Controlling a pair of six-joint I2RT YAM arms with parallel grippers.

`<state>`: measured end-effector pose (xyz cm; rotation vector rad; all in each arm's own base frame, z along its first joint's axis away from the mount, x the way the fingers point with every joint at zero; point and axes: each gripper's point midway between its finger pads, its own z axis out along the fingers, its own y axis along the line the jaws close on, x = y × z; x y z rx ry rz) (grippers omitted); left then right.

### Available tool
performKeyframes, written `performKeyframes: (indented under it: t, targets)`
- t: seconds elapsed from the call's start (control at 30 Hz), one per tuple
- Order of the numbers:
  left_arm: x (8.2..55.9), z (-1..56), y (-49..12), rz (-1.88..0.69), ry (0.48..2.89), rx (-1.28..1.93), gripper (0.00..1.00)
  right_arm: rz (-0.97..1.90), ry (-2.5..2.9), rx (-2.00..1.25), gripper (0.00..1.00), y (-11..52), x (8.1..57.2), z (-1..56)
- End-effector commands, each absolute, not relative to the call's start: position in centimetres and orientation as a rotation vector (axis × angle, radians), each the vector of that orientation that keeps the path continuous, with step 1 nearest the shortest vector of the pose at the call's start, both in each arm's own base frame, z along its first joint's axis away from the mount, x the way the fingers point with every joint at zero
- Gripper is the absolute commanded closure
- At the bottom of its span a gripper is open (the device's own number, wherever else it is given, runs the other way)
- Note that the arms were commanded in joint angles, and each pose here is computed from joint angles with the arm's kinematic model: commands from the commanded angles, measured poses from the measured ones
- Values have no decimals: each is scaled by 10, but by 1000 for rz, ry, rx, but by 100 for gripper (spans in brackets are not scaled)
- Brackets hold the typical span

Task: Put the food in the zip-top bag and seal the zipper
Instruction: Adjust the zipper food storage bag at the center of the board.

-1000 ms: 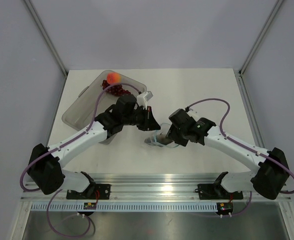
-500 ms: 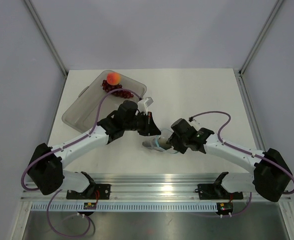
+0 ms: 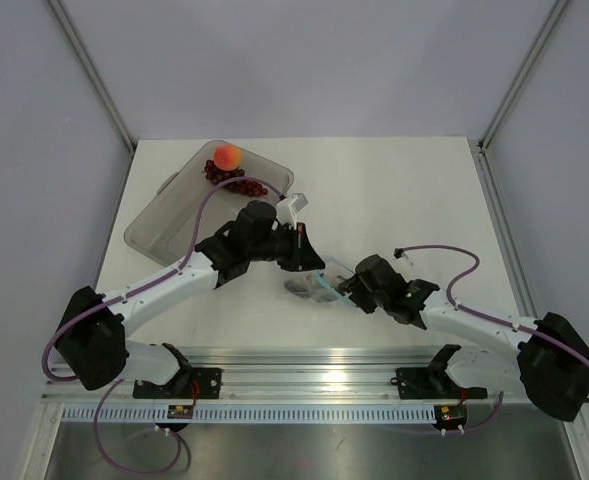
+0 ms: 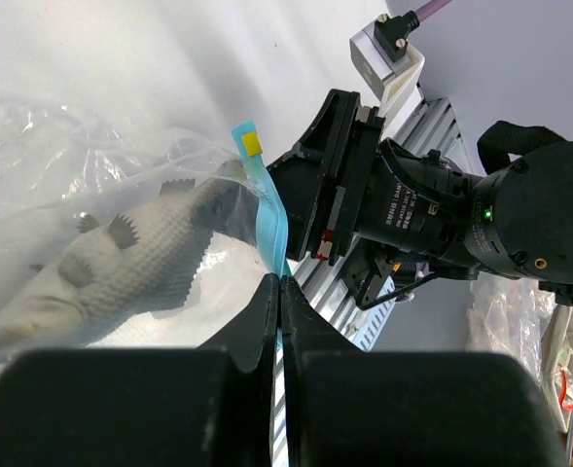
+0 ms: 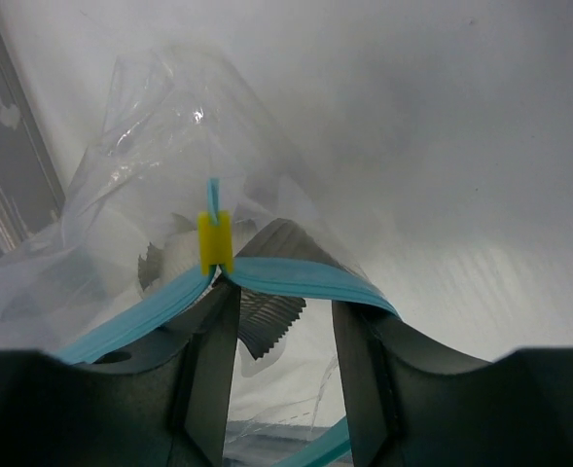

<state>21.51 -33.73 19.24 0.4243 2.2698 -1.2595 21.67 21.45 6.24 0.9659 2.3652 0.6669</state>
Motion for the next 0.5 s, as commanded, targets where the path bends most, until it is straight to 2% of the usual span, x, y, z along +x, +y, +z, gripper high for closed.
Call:
performKeyframes:
  t: [0.0, 0.17, 0.47]
  targets:
    - [216, 222, -348, -1340, 2149, 462, 100, 749, 2164, 1046, 51, 208, 239, 80]
    - [212, 217, -349, -1354, 2165, 485, 100, 822, 2089, 997, 55, 212, 249, 100]
    - [209, 207, -356, -1381, 2192, 511, 100, 930, 2064, 922, 59, 233, 259, 102]
